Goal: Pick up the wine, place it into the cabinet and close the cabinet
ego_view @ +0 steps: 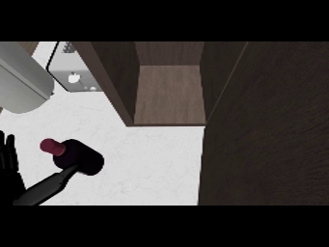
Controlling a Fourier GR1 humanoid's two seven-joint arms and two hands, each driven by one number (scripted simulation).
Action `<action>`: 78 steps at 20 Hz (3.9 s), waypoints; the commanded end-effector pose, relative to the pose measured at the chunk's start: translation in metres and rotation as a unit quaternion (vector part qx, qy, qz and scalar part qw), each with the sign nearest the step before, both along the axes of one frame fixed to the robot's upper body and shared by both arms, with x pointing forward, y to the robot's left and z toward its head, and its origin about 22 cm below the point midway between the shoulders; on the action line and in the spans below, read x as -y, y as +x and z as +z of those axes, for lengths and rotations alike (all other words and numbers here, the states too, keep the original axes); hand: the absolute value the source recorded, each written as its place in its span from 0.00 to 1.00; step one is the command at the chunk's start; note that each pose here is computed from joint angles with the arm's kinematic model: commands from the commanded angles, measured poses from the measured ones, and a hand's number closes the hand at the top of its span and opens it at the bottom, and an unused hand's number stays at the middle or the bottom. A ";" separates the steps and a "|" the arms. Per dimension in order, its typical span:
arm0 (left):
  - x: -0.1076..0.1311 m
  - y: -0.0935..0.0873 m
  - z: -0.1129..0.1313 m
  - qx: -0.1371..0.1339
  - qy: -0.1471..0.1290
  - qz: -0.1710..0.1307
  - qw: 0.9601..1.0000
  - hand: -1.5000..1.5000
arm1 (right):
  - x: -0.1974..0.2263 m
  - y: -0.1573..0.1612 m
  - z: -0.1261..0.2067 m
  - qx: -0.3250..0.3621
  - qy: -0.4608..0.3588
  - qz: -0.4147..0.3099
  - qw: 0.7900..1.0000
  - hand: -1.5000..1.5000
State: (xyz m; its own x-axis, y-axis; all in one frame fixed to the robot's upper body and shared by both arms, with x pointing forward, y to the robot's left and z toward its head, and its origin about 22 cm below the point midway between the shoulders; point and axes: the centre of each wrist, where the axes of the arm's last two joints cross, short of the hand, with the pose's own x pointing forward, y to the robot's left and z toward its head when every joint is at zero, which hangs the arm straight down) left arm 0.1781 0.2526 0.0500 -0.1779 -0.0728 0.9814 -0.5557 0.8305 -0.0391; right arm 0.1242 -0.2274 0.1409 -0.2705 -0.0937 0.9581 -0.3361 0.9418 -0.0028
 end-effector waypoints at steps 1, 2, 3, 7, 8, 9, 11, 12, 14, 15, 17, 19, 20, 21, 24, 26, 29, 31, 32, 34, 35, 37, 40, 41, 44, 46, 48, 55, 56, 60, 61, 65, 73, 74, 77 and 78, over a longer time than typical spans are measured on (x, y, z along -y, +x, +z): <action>-0.021 -0.002 -0.035 -0.013 -0.016 0.002 1.000 0.00 | 0.001 -0.022 0.027 0.023 0.040 0.031 0.998 0.00; -0.016 -0.010 -0.037 -0.023 -0.011 -0.001 1.000 0.00 | 0.011 -0.027 0.024 0.018 0.031 0.036 0.999 0.00; -0.012 0.002 -0.052 -0.017 -0.009 0.003 1.000 0.00 | 0.005 -0.029 0.023 0.026 0.035 0.036 0.998 0.00; -0.020 0.019 -0.065 -0.031 -0.026 -0.015 0.999 0.00 | -0.002 -0.023 0.029 0.015 0.041 0.036 0.998 0.00; -0.030 -0.007 -0.082 -0.036 -0.045 -0.015 0.998 0.00 | 0.000 -0.024 0.021 0.019 0.047 0.032 0.998 0.00; -0.029 -0.005 -0.085 -0.033 -0.033 -0.021 0.999 0.00 | 0.007 -0.015 0.029 0.023 0.035 0.037 0.998 0.00; -0.018 0.012 -0.095 -0.036 -0.049 -0.022 0.998 0.00 | -0.004 -0.034 0.031 0.022 0.048 0.029 0.998 0.00; -0.032 -0.005 -0.104 -0.032 -0.063 -0.037 0.997 0.00 | 0.006 -0.020 0.029 0.017 0.041 0.031 0.999 0.00; -0.026 0.010 -0.109 -0.039 -0.062 -0.066 0.995 0.00 | 0.004 -0.023 0.025 0.014 0.045 0.027 0.999 0.00; -0.056 0.010 -0.097 -0.027 -0.079 -0.071 0.994 0.00 | 0.000 -0.024 0.035 0.023 0.035 0.036 0.998 0.00; -0.038 0.008 -0.121 -0.033 -0.081 -0.077 0.993 0.00 | 0.005 -0.028 0.036 0.023 0.029 0.035 0.999 0.00; -0.028 0.007 -0.136 -0.029 -0.093 -0.086 0.992 0.00 | 0.000 -0.027 0.030 0.024 0.031 0.037 0.999 0.00; -0.045 -0.020 -0.150 -0.030 -0.101 -0.081 0.991 0.00 | 0.004 -0.032 0.031 0.019 0.027 0.038 0.999 0.00; -0.022 -0.005 -0.150 -0.028 -0.109 -0.085 0.990 0.00 | 0.004 -0.028 0.030 0.025 0.032 0.034 0.999 0.00; -0.027 -0.002 -0.175 -0.030 -0.123 -0.091 0.988 0.00 | 0.008 -0.021 0.032 0.027 0.032 0.041 0.998 0.00; -0.044 0.015 -0.166 -0.027 -0.126 -0.103 0.986 0.00 | 0.001 -0.021 0.032 0.027 0.038 0.031 0.998 0.00; -0.053 0.001 -0.191 -0.024 -0.141 -0.092 0.985 0.00 | 0.005 -0.029 0.021 0.021 0.034 0.037 0.998 0.00; -0.046 -0.003 -0.204 -0.008 -0.149 -0.102 0.984 0.00 | 0.011 -0.020 0.022 0.024 0.032 0.039 0.998 0.00; -0.035 0.013 -0.199 -0.005 -0.155 -0.101 0.983 0.00 | 0.002 -0.021 0.018 0.026 0.039 0.030 0.998 0.00; -0.034 0.012 -0.199 0.004 -0.152 -0.087 0.985 0.00 | 0.010 -0.021 0.023 0.019 0.035 0.026 0.999 0.00; -0.037 0.023 -0.198 0.011 -0.162 -0.090 0.983 0.00 | 0.014 -0.016 0.019 0.025 0.032 0.024 0.999 0.00; -0.033 0.020 -0.202 0.007 -0.161 -0.095 0.982 0.00 | 0.004 -0.027 0.022 0.020 0.033 0.022 0.999 0.00; -0.020 0.041 -0.204 0.015 -0.165 -0.094 0.982 0.00 | 0.002 -0.029 0.030 0.021 0.032 0.030 0.999 0.00; -0.061 0.037 -0.198 0.025 -0.160 -0.094 0.982 0.00 | 0.001 -0.024 0.025 0.015 0.033 0.027 0.999 0.00; -0.046 0.021 -0.212 0.017 -0.189 -0.138 0.972 1.00 | 0.015 -0.018 0.015 0.018 0.034 0.027 0.999 0.00; -0.038 0.029 -0.210 0.019 -0.208 -0.164 0.964 1.00 | -0.004 -0.032 0.025 0.022 0.026 0.039 0.999 0.00; -0.033 0.032 -0.215 0.024 -0.220 -0.177 0.959 1.00 | 0.004 -0.033 0.021 0.016 0.026 0.038 0.999 0.00; -0.022 0.058 -0.202 0.036 -0.071 -0.165 0.983 1.00 | 0.004 -0.025 0.024 0.015 0.013 0.036 0.999 0.00; -0.022 0.050 -0.208 0.037 -0.066 -0.159 0.984 1.00 | -0.001 -0.020 0.019 0.014 0.023 0.026 0.999 0.00; -0.007 0.056 -0.197 0.037 -0.021 -0.197 0.979 1.00 | 0.013 -0.019 0.006 0.017 0.018 0.024 0.999 0.00; -0.031 0.056 -0.202 0.021 -0.013 -0.215 0.976 1.00 | 0.006 -0.023 0.019 0.019 0.020 0.022 0.999 0.00; -0.027 0.046 -0.200 0.000 -0.004 -0.300 0.954 1.00 | 0.006 -0.015 0.010 0.016 0.015 0.033 0.999 0.00; 0.030 0.082 -0.155 -0.036 0.043 -0.298 0.953 1.00 | 0.003 -0.025 0.010 0.003 0.021 0.018 1.000 0.00; -0.004 0.074 -0.149 -0.038 0.047 -0.297 0.953 1.00 | 0.007 -0.030 0.019 0.007 0.013 0.031 0.999 0.00; 0.014 0.071 -0.133 -0.027 0.050 -0.306 0.950 1.00 | 0.005 -0.016 0.016 0.013 0.022 0.010 1.000 0.00; 0.026 0.099 -0.113 -0.027 0.059 -0.299 0.952 1.00 | 0.002 -0.020 0.000 0.008 0.017 0.017 1.000 0.00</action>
State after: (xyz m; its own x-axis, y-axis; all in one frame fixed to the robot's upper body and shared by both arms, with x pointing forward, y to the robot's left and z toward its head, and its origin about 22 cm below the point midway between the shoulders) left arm 0.2621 0.2416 -0.0952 -0.1615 -0.0661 0.9847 0.0178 0.9974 0.0699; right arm 0.1192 -0.2301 0.1298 -0.2443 -0.1250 0.9616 -0.3663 0.9301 0.0278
